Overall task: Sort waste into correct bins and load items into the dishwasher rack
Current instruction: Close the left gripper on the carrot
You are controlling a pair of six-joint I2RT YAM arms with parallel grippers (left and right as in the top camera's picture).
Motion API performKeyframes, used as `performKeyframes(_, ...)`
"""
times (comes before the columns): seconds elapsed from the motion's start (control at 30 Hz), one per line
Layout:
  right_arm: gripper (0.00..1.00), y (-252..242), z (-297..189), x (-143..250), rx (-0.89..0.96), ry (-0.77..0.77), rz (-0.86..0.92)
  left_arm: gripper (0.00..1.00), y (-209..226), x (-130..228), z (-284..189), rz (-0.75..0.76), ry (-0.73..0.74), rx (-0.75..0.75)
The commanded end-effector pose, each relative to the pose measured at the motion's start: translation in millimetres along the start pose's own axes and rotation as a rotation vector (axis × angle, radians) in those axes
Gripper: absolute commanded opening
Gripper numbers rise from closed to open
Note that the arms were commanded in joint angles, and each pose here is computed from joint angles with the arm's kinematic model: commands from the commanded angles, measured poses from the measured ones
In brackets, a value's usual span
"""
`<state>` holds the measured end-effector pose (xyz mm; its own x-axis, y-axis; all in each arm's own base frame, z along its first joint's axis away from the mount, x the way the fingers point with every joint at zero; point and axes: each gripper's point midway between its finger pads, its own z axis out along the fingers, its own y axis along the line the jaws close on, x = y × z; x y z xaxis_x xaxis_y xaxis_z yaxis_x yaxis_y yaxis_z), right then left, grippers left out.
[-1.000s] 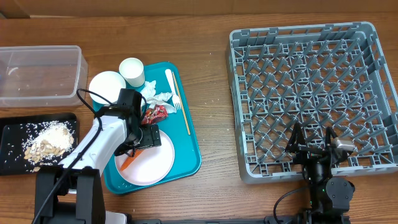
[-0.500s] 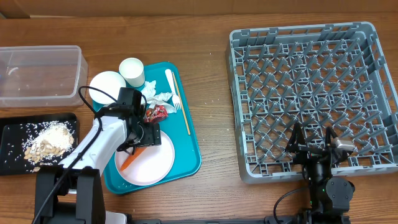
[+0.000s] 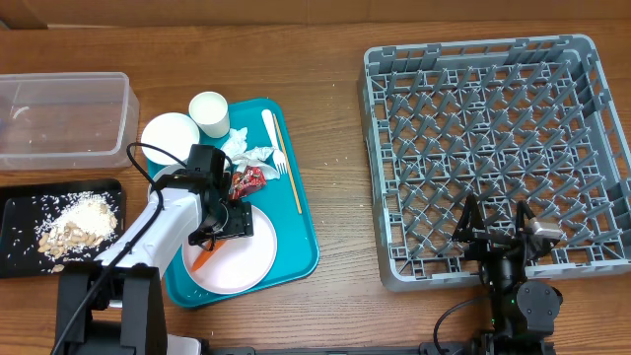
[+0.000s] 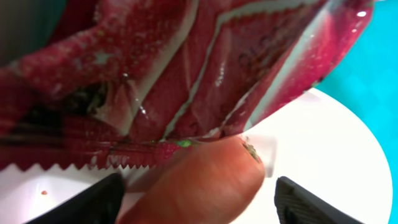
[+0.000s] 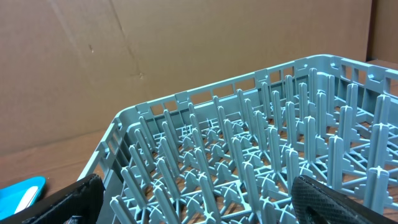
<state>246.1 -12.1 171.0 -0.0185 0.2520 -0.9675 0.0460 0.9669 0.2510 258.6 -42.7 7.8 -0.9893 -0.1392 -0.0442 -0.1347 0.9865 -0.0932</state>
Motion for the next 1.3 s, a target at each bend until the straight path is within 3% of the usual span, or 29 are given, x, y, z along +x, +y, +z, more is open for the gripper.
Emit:
performKeyframes(0.0, 1.0, -1, 0, 1, 0.004, -0.006, -0.001, 0.73, -7, 8, 4, 0.019, 0.025, 0.037)
performKeyframes(0.3, 1.0, -1, 0, 1, 0.003, -0.006, -0.001, 0.52, -16, 10, 3, 0.019, 0.037, 0.088)
performKeyframes(0.47, 1.0, -1, 0, 1, 0.003, -0.006, -0.001, 0.46, -16, 10, 3, 0.019, 0.039, 0.091)
performKeyframes(0.57, 1.0, -1, 0, 1, 0.003, -0.006, -0.001, 0.49, -16, 12, 3, 0.016, 0.048, 0.09)
performKeyframes(0.63, 1.0, -1, 0, 1, 0.004, -0.006, -0.001, 0.59, -16, 18, 3, 0.008, 0.073, 0.096)
performKeyframes(0.7, 1.0, -1, 0, 1, 0.003, -0.006, -0.001, 0.63, -16, 26, 2, -0.016, 0.105, 0.097)
performKeyframes(1.27, 1.0, -1, 0, 1, 0.003, -0.006, -0.001, 0.66, 0, 40, 1, -0.027, 0.158, 0.007)
